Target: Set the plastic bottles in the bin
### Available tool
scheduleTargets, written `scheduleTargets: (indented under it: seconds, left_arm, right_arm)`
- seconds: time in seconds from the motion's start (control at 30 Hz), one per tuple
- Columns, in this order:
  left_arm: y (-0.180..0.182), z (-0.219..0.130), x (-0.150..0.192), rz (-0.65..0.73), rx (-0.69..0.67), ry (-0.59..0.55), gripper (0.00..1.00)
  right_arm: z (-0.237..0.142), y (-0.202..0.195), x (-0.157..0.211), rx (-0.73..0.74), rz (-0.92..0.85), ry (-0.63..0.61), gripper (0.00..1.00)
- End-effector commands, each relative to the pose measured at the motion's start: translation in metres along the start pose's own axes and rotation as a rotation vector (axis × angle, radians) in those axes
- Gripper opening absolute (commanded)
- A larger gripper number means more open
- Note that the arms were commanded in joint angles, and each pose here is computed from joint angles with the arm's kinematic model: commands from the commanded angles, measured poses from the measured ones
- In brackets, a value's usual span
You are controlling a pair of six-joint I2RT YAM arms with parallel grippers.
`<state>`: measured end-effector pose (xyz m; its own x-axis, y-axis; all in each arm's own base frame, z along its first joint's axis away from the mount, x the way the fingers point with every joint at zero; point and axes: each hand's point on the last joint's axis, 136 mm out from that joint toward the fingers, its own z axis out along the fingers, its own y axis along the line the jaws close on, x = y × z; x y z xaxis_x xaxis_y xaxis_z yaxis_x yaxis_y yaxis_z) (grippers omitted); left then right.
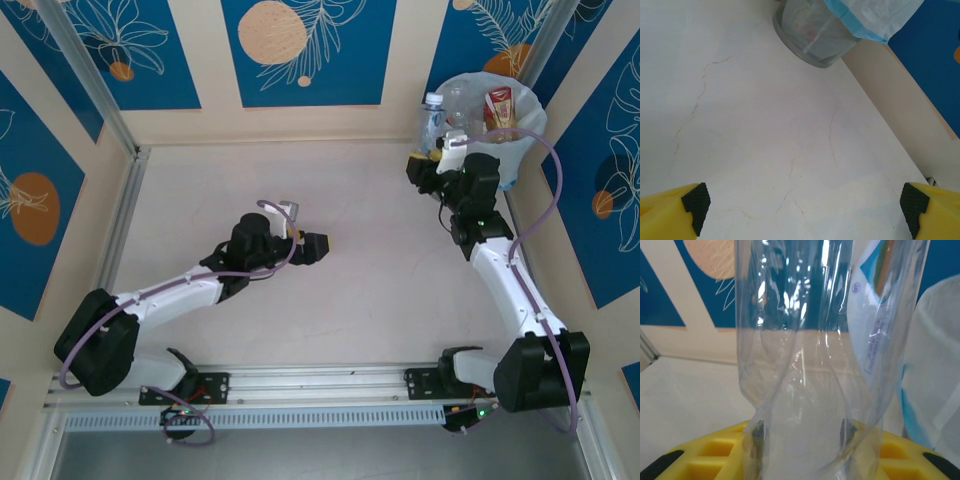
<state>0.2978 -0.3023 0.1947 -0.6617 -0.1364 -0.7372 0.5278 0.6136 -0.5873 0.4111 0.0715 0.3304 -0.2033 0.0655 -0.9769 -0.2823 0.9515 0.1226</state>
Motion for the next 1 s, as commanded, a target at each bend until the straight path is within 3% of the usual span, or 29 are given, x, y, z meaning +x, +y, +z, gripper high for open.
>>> scheduleTargets:
  seconds: [0.0,0.2,0.5,0.77,0.97]
  left_arm:
    - [-0.011,-0.001,-0.008,0.009,0.032,-0.013,0.99]
    - [-0.008,-0.001,-0.005,-0.005,0.022,-0.01,0.99]
    - [-0.003,-0.002,-0.001,-0.022,0.004,-0.006,0.99]
    - [-0.002,-0.001,-0.004,-0.032,-0.001,-0.014,0.99]
    - [0.002,-0.002,-0.004,-0.036,-0.023,-0.024,0.99]
  right_arm:
    - [0.002,-0.02,-0.051,0.123,-0.076,-0.148,0.4]
    - [0.021,-0.064,-0.081,0.301,-0.142,-0.228,0.4]
    - [0.032,-0.112,-0.11,0.438,-0.198,-0.286,0.4]
    - [0.047,-0.169,-0.094,0.592,-0.331,-0.178,0.43]
    - [0.058,-0.201,-0.077,0.623,-0.314,-0.067,0.48]
